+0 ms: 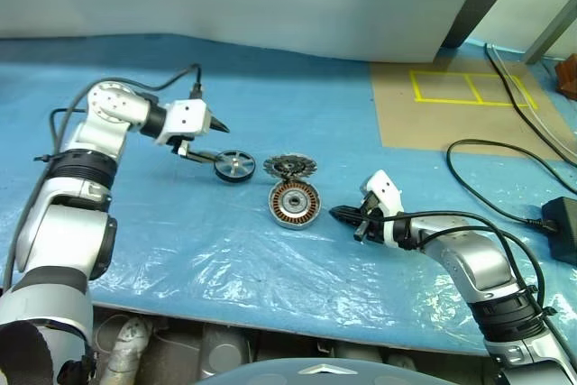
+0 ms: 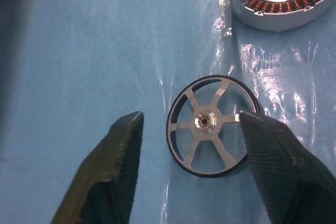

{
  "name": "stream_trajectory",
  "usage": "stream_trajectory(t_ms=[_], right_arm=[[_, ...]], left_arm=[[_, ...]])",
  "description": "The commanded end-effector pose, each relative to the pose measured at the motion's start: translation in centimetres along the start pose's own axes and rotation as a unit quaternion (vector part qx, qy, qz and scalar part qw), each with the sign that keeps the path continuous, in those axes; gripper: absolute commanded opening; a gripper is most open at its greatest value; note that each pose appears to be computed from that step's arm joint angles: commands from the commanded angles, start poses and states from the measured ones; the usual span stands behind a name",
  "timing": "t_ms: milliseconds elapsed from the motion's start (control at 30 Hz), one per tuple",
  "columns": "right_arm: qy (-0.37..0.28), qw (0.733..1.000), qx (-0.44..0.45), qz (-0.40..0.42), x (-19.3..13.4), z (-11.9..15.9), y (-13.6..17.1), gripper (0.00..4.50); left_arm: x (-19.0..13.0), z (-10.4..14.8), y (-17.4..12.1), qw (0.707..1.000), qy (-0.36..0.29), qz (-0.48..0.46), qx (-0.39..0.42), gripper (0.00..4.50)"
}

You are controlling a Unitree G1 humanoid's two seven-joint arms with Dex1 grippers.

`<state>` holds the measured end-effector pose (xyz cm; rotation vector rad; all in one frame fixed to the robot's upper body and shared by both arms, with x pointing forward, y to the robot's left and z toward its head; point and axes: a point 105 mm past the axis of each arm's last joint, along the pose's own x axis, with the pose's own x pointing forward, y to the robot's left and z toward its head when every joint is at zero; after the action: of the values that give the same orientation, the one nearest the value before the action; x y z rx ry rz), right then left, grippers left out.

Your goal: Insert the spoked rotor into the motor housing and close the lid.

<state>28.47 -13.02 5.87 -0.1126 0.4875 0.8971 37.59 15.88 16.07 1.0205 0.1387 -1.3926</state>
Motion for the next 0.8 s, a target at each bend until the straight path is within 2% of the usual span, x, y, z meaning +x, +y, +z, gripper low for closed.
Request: stream_trajectory(t_ms=[33, 200, 333, 600, 700, 800], right_arm=[[-0.006, 1.0, -0.001, -0.007, -0.1, 0.0, 0.1, 0.0], [-0.006, 1.0, 0.006, -0.013, -0.2, -0.4, 0.3, 0.0], [-0.006, 1.0, 0.008, -0.016, -0.1, -0.7, 0.5, 0.0], [-0.005, 0.999, 0.012, -0.031, -0.4, -1.2, 0.2, 0.0], [-0.003, 0.999, 0.014, -0.031, -0.4, -1.4, 0.4, 0.0], [0.0, 0.999, 0.014, -0.031, -0.4, -1.7, 0.5, 0.0]], left_arm=[[0.0, 0.2, 0.7, 0.998, 0.031, -0.002, 0.053, 4.47], [0.6, 0.1, 1.6, 0.995, 0.06, 0.003, 0.08, 4.47], [1.4, 0.9, 2.7, 0.995, 0.056, 0.015, 0.082, 4.47], [1.7, 0.7, 2.7, 0.995, 0.07, 0.005, 0.077, 4.47], [1.6, 0.8, 2.8, 0.995, 0.066, 0.003, 0.074, 3.87], [1.7, 0.7, 2.4, 0.994, 0.072, -0.012, 0.076, 2.88]])
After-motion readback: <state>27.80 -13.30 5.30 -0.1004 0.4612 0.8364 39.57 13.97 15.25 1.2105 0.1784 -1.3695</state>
